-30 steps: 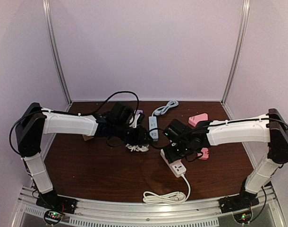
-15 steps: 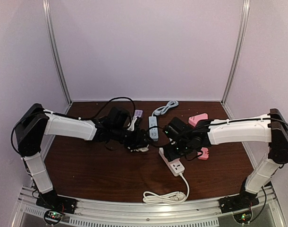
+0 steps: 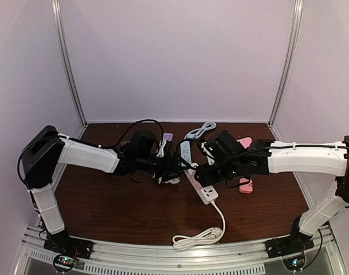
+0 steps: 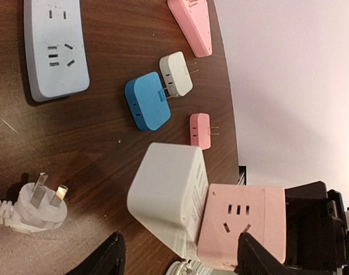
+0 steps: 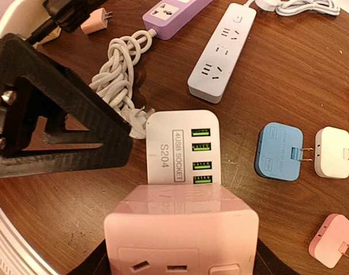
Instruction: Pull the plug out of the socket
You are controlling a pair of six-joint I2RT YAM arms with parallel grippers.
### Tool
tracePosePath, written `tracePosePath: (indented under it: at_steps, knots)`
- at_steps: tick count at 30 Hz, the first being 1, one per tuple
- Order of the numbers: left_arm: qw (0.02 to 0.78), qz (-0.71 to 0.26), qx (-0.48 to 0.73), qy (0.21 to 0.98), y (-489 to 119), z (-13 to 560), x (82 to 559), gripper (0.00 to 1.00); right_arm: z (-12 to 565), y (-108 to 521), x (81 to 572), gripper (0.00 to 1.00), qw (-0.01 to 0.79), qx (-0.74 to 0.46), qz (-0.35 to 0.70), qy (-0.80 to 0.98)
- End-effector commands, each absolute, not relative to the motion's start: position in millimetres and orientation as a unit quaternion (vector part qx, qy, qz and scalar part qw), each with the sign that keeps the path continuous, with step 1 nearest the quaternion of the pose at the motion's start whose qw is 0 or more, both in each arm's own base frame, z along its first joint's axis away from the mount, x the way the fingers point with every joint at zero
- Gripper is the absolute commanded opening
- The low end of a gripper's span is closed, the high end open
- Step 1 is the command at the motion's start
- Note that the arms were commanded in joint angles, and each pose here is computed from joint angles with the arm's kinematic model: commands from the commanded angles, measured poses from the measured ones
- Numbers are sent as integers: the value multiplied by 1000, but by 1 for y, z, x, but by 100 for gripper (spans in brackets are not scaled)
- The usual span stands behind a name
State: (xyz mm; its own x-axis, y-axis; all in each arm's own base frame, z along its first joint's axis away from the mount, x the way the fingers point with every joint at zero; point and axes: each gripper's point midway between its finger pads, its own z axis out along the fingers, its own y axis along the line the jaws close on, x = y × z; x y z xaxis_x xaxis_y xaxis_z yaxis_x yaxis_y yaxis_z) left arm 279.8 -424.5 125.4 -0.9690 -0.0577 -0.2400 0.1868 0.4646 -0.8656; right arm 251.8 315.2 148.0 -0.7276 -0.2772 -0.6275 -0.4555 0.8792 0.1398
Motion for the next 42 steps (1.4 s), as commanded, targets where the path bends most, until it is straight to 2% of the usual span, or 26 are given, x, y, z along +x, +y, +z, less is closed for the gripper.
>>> tracePosePath:
  at_steps: [1, 11, 19, 27, 34, 42]
  knots:
    - [126, -536, 27, 834, -431, 131, 289, 67, 194, 338, 251, 19, 356, -202, 213, 887]
    - [129, -543, 11, 829, -431, 133, 291, 68, 214, 353, 244, 19, 374, -210, 256, 866]
    - [147, -562, 0, 814, -425, 146, 293, 53, 216, 356, 246, 19, 379, -210, 254, 865]
    - [174, -578, -4, 797, -413, 163, 295, 69, 213, 353, 243, 18, 379, -209, 256, 865]
    - [179, -585, -12, 791, -407, 168, 295, 68, 211, 352, 240, 18, 381, -217, 259, 860]
    - [172, -588, -11, 790, -407, 164, 292, 59, 215, 354, 242, 18, 388, -215, 263, 857]
